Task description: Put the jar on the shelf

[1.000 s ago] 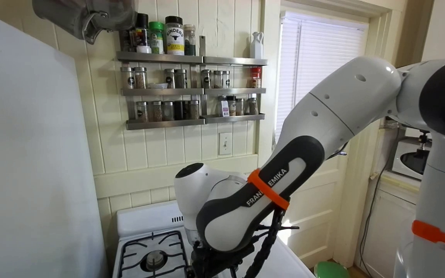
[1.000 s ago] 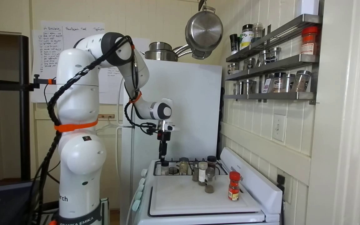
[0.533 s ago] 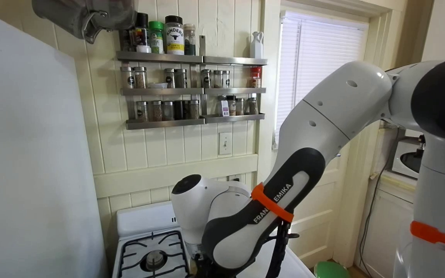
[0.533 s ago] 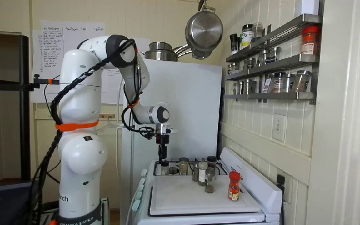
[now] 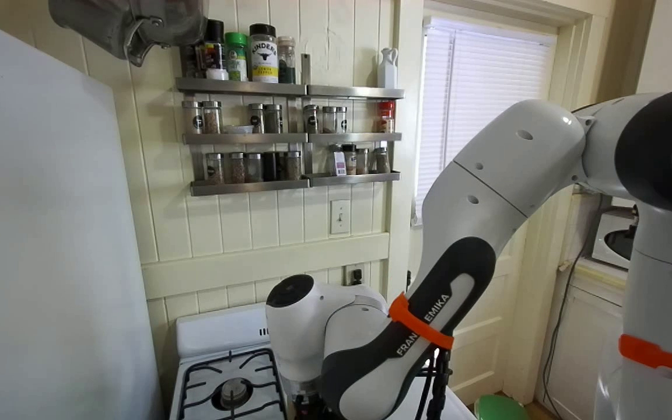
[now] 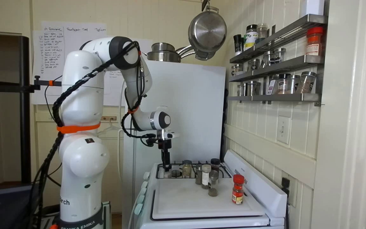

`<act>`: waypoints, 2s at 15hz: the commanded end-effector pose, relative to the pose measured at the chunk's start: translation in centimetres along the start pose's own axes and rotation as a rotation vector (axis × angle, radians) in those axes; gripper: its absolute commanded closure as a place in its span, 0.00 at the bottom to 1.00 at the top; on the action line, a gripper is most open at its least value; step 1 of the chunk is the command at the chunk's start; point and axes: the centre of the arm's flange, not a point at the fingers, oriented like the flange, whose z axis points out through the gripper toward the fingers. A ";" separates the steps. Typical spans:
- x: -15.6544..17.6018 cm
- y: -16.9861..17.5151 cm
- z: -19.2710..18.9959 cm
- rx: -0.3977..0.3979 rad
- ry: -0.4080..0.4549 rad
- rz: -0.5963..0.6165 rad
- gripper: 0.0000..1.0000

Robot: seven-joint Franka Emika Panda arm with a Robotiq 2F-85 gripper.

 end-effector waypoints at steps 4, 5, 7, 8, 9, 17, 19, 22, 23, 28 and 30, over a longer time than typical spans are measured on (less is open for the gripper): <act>-1.0 -0.4 0.0 -0.015 0.045 0.019 0.68; -1.3 -0.5 -0.5 -0.018 0.047 0.021 0.74; -2.1 -0.7 -2.2 -0.027 0.052 0.035 0.75; -2.5 -0.8 -3.1 -0.029 0.051 0.044 0.75; -3.0 -0.8 -4.5 -0.045 0.049 0.059 0.75; -5.5 4.0 -17.8 -0.165 0.084 0.130 0.75; -5.8 7.0 -21.6 -0.200 0.101 0.154 0.75; -6.6 13.1 -26.4 -0.286 0.152 0.169 0.75; -6.9 15.1 -27.9 -0.298 0.191 0.101 0.75; -7.2 14.3 -28.2 -0.275 0.186 0.126 0.50; -7.2 14.2 -28.0 -0.281 0.184 0.122 0.50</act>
